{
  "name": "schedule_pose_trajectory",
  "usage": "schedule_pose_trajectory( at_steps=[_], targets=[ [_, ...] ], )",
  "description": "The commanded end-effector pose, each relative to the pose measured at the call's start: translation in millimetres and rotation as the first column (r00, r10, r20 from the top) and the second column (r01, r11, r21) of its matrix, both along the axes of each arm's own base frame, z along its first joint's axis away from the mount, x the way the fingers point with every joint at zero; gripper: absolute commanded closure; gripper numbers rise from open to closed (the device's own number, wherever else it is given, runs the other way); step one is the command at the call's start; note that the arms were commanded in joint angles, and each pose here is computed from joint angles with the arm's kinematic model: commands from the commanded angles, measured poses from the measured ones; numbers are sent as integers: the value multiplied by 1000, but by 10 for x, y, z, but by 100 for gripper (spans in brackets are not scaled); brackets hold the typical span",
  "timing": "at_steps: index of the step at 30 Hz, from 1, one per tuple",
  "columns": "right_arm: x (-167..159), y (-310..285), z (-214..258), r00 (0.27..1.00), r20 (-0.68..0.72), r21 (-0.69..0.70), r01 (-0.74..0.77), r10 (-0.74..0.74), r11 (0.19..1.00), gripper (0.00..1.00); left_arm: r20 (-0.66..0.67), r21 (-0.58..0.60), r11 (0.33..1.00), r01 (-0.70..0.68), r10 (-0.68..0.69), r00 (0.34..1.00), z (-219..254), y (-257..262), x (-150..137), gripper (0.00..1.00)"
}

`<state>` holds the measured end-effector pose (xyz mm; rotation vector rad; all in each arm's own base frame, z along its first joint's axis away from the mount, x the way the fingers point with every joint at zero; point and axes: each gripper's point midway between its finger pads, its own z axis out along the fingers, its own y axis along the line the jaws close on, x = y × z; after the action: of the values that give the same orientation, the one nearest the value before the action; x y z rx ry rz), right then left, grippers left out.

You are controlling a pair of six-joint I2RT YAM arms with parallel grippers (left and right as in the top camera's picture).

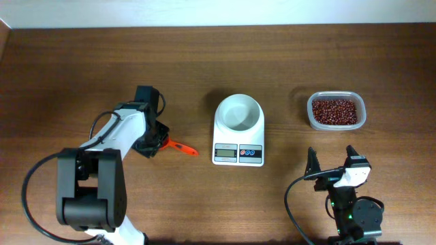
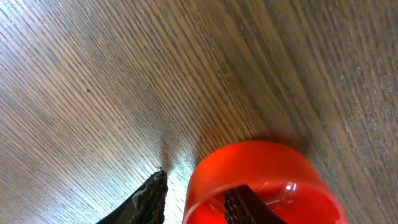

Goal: Scoop and weigh 50g on scale
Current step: 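Move left gripper down onto the orange scoop and grasp its cup, then lift the orange scoop with left gripper toward the scale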

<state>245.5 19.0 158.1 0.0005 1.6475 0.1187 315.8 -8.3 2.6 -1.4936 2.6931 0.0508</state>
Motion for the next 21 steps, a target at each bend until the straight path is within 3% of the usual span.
schedule_pose_trajectory(
  at_steps=[1,5,10,17,19,21],
  targets=[
    [-3,29,-29,1000,-5,0,-14,14,1000,1,-14,15,1000,-20,21,1000,-68,39,-51,66],
    [-3,29,-30,1000,-6,0,-14,14,1000,1,-13,15,1000,-20,21,1000,-70,38,-48,70],
    [-3,29,-28,1000,-5,0,-14,14,1000,1,-13,15,1000,-20,20,1000,-70,39,-49,100],
    [-3,29,-29,1000,-5,0,-14,14,1000,1,-13,15,1000,13,-13,1000,-68,37,-41,100],
    [-3,29,-29,1000,-5,0,-14,14,1000,1,2,-34,999,3,-3,1000,-17,-46,-31,100],
    [-3,29,-30,1000,-6,0,-14,14,1000,1,40,-76,994,-77,80,996,174,-103,-27,100]
  ],
)
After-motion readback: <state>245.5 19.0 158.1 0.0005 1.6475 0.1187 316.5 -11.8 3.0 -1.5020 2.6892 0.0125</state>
